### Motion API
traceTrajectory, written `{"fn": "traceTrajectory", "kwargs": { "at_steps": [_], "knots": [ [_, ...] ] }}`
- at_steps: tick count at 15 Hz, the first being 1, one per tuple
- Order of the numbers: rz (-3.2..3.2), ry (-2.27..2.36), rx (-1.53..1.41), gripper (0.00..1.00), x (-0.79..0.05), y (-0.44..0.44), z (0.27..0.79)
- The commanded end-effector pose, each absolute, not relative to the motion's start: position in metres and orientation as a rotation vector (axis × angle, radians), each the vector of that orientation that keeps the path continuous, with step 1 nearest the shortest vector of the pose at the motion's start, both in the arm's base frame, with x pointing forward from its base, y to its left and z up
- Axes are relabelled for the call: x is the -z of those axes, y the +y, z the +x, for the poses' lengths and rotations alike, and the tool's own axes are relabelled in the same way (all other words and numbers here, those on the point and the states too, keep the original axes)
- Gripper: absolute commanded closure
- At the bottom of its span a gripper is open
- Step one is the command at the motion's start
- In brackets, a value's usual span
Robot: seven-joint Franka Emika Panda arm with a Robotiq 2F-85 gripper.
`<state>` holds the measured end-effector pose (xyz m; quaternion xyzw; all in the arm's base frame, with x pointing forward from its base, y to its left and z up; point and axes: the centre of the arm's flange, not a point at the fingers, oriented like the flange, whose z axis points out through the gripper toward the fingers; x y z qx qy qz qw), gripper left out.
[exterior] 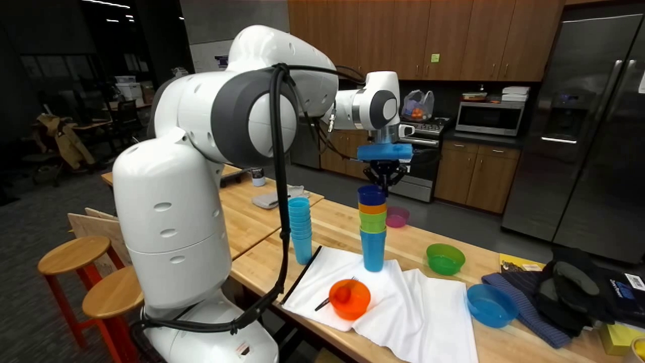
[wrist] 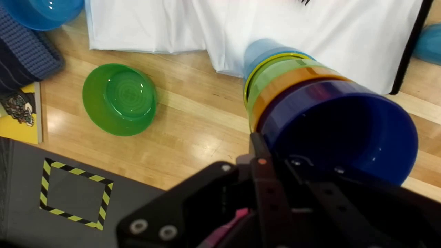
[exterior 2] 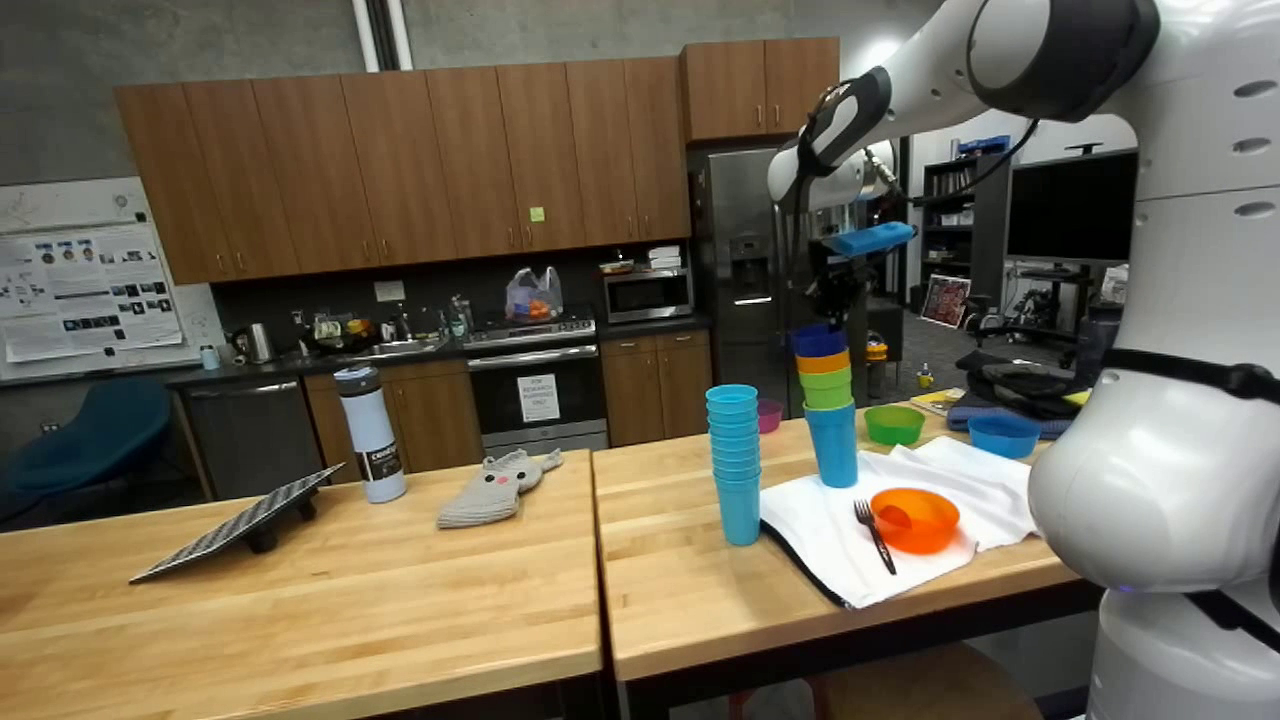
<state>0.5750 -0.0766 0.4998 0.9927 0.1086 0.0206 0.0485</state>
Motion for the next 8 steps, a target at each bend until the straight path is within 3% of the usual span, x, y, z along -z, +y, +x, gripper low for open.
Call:
{"fn": "traceTrajectory", "kwargs": {
  "at_steps": [1,8],
  "knots": [
    [3.035,0.326,-0.104,0.99,-0.511,-0.082,0.56],
    [3.032,0.308,-0.143,0.99,-0.527,-0.081,0.548]
  ]
}}
